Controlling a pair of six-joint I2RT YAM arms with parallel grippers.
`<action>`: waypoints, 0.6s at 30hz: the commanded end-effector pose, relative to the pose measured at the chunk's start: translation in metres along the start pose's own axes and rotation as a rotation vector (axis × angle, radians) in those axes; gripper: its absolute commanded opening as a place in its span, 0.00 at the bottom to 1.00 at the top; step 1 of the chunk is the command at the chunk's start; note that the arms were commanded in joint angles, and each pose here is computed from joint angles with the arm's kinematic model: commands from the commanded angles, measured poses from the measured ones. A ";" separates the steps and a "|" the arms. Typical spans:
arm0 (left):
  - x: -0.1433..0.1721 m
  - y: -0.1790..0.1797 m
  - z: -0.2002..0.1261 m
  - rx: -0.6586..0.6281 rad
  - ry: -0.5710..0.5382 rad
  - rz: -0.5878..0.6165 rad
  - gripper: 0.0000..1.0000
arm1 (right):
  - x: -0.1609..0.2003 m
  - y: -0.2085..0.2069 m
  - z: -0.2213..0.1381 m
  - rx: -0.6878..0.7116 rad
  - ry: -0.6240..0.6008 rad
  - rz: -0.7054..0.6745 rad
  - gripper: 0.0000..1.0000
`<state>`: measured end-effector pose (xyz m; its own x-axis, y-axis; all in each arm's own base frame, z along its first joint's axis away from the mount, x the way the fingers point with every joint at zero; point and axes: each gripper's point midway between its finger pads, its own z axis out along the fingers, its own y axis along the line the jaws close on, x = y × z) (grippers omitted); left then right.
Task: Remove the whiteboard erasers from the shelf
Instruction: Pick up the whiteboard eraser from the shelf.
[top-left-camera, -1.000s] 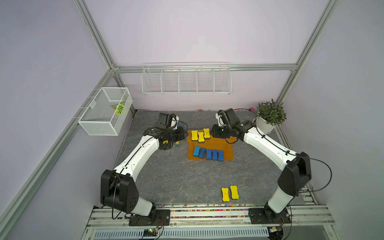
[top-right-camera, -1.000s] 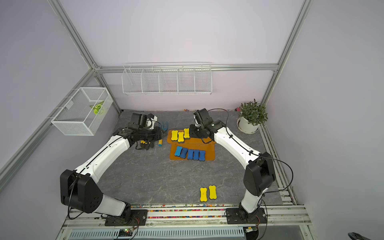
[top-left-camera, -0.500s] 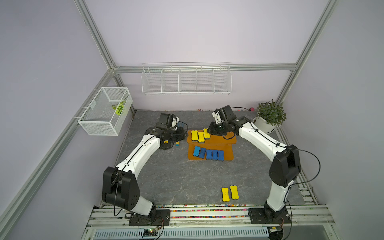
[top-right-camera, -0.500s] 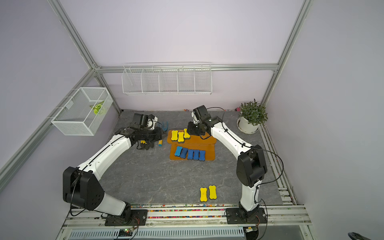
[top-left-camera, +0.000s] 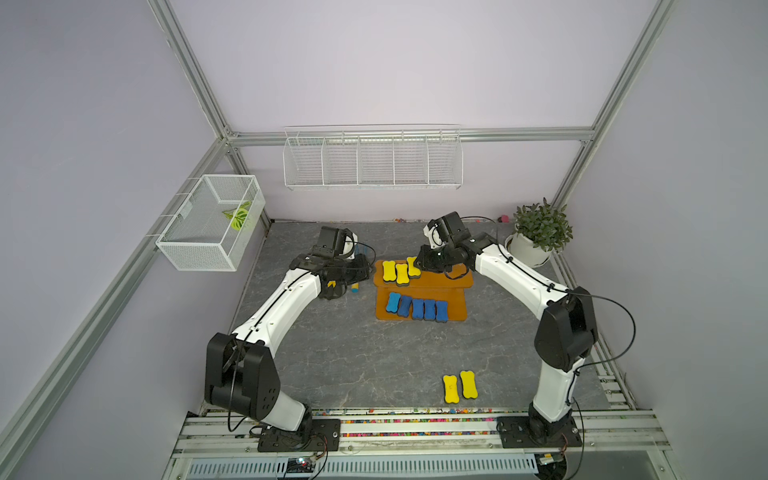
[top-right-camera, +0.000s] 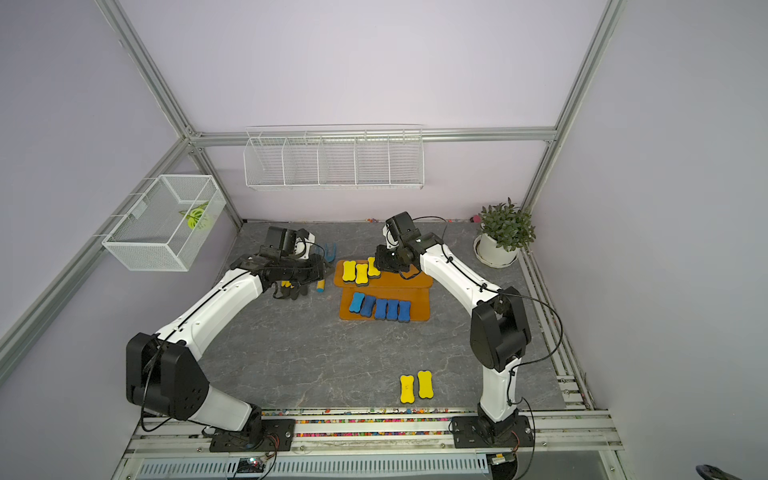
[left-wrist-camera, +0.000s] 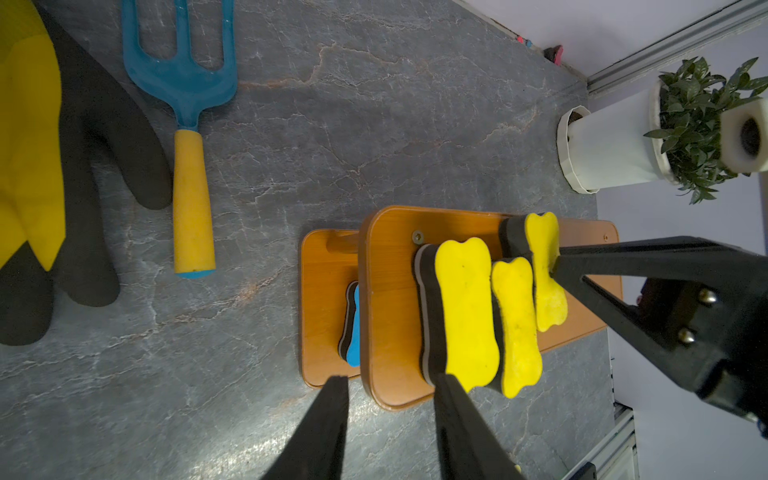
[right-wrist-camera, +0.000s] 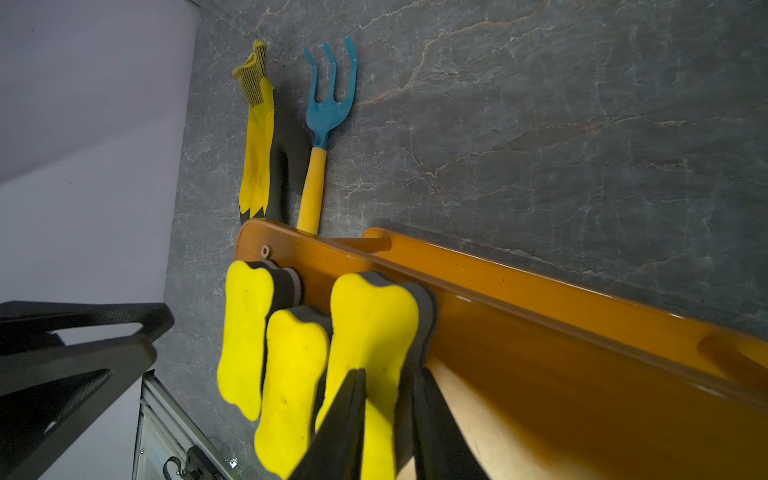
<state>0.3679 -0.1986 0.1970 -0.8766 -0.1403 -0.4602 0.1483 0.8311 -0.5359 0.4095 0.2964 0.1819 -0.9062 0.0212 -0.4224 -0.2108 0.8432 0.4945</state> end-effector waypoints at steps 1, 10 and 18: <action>-0.008 0.000 -0.007 -0.010 -0.026 0.023 0.40 | 0.003 -0.008 0.006 0.009 0.015 0.008 0.24; -0.009 0.003 -0.008 -0.015 -0.030 0.021 0.40 | 0.011 -0.018 0.010 0.018 0.024 0.032 0.13; -0.009 0.005 -0.010 -0.020 -0.034 0.017 0.40 | 0.014 -0.022 0.010 0.021 0.024 0.041 0.00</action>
<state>0.3719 -0.1913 0.1966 -0.8707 -0.1475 -0.4692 0.1403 0.8398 -0.5245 0.4137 0.2970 0.1799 -0.8986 0.0449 -0.4365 -0.2146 0.8226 0.5265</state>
